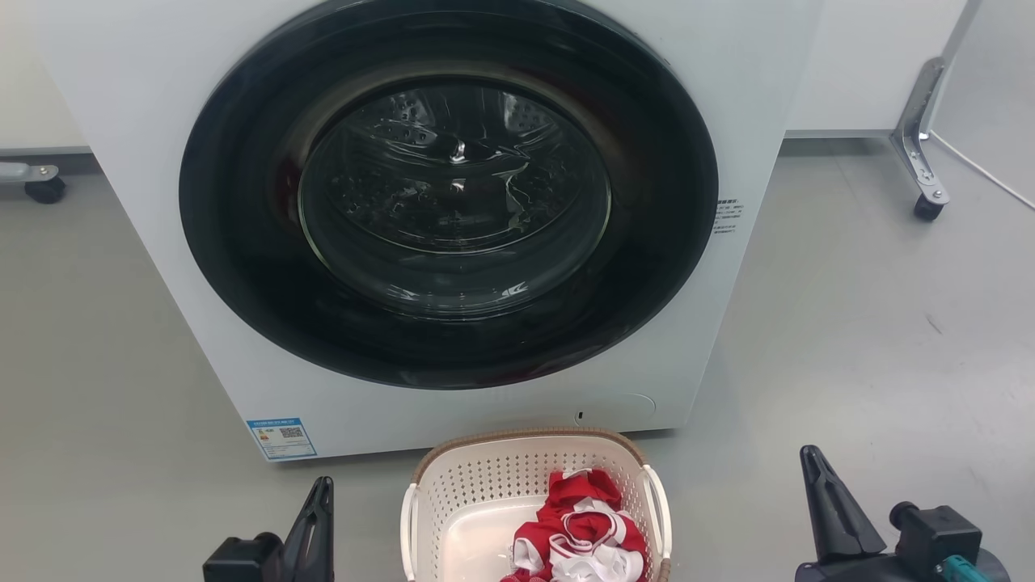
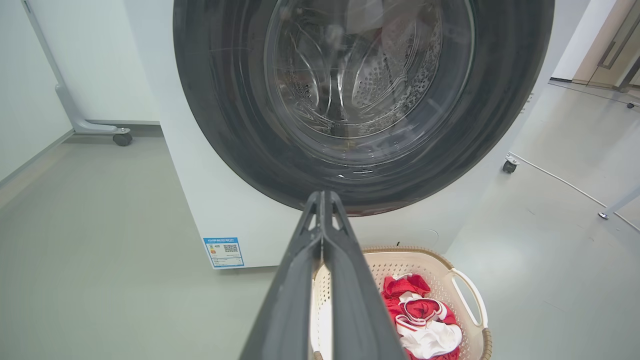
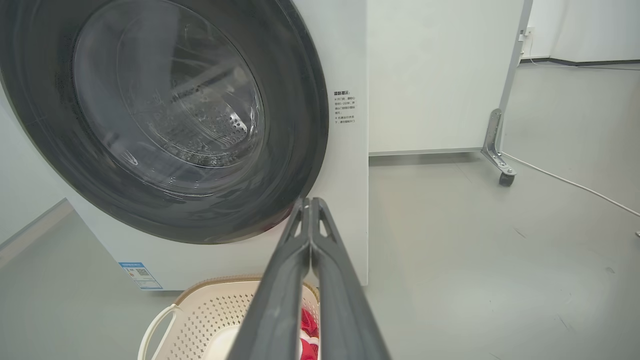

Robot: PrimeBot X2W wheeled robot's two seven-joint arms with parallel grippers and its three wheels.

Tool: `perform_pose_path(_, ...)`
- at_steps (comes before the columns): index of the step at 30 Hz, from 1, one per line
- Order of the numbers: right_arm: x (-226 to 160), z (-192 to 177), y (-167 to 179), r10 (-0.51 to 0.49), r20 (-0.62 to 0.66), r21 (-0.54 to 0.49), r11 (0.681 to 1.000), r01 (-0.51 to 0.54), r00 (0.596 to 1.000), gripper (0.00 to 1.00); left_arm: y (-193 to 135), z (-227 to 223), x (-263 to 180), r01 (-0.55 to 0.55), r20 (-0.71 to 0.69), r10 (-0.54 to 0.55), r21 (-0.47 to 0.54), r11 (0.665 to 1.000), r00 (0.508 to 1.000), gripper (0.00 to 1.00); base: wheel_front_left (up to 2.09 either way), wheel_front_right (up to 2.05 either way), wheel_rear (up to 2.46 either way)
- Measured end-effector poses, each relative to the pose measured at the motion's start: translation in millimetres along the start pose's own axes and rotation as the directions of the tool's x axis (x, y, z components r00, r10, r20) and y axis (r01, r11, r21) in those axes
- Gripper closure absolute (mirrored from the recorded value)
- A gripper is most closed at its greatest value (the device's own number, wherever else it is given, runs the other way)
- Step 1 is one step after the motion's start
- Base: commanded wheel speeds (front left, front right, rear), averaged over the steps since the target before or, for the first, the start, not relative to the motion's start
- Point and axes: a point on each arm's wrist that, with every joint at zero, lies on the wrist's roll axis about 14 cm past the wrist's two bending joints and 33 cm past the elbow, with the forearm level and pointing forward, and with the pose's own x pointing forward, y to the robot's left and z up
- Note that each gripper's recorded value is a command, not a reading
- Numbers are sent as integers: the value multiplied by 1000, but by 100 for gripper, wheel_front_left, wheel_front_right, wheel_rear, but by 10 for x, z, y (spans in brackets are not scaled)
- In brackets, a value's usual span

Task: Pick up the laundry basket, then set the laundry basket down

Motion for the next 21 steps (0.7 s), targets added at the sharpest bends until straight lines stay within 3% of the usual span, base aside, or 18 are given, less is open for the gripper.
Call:
perform_pose_path(10,31,-30,-123,-51,-34,129,990,55,998,100,100,-61,12,-24,-35,20,-112,993,999,100,0,0,0)
perform_pose_path(21,64,-69,-231,-91,-76,295,949,109,993,100,176,-113,37,-54,-72,35,-285,957,997,100,0,0,0)
